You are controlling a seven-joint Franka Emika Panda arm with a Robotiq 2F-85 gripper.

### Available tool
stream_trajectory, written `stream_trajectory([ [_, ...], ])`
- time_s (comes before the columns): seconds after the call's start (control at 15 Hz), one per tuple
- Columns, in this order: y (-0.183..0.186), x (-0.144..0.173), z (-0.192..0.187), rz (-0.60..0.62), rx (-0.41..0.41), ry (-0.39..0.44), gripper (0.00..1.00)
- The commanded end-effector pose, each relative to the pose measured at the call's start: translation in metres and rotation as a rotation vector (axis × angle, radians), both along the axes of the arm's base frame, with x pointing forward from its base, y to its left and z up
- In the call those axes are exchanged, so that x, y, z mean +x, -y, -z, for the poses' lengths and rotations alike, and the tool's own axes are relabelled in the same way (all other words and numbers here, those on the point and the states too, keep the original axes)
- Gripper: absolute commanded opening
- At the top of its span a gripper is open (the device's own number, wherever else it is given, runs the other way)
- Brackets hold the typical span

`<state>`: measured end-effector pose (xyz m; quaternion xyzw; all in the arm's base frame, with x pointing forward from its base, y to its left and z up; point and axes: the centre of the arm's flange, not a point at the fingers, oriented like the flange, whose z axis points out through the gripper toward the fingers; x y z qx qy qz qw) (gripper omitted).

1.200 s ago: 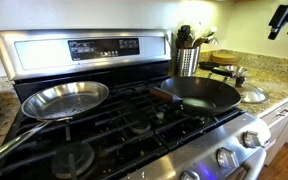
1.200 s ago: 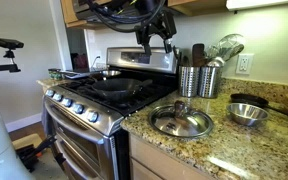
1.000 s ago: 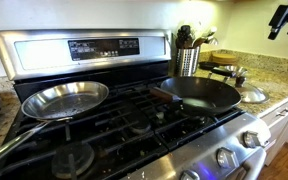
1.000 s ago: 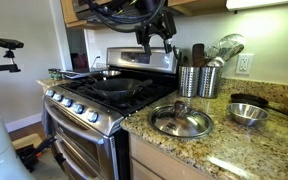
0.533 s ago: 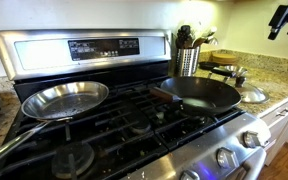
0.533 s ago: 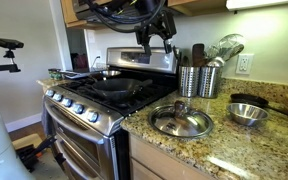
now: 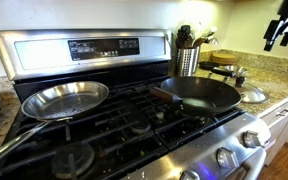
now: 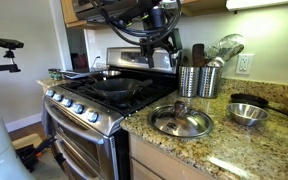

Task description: Pick the lid on the counter and put it on the black pan

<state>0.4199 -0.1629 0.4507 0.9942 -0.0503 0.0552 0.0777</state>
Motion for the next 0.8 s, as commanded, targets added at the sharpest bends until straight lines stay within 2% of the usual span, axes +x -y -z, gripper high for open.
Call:
stream_trajectory([
  [0.0,0.029,0.027,0.016,-0.031,0.022,-0.032,1.0],
  [0.33,0.062,0.049,0.046,-0.023,0.049,-0.071,1.0],
  [0.4,0.045,0.033,0.039,-0.015,0.032,-0.073,1.0],
  [0.73,0.054,0.045,0.051,-0.013,0.038,-0.093,1.0],
])
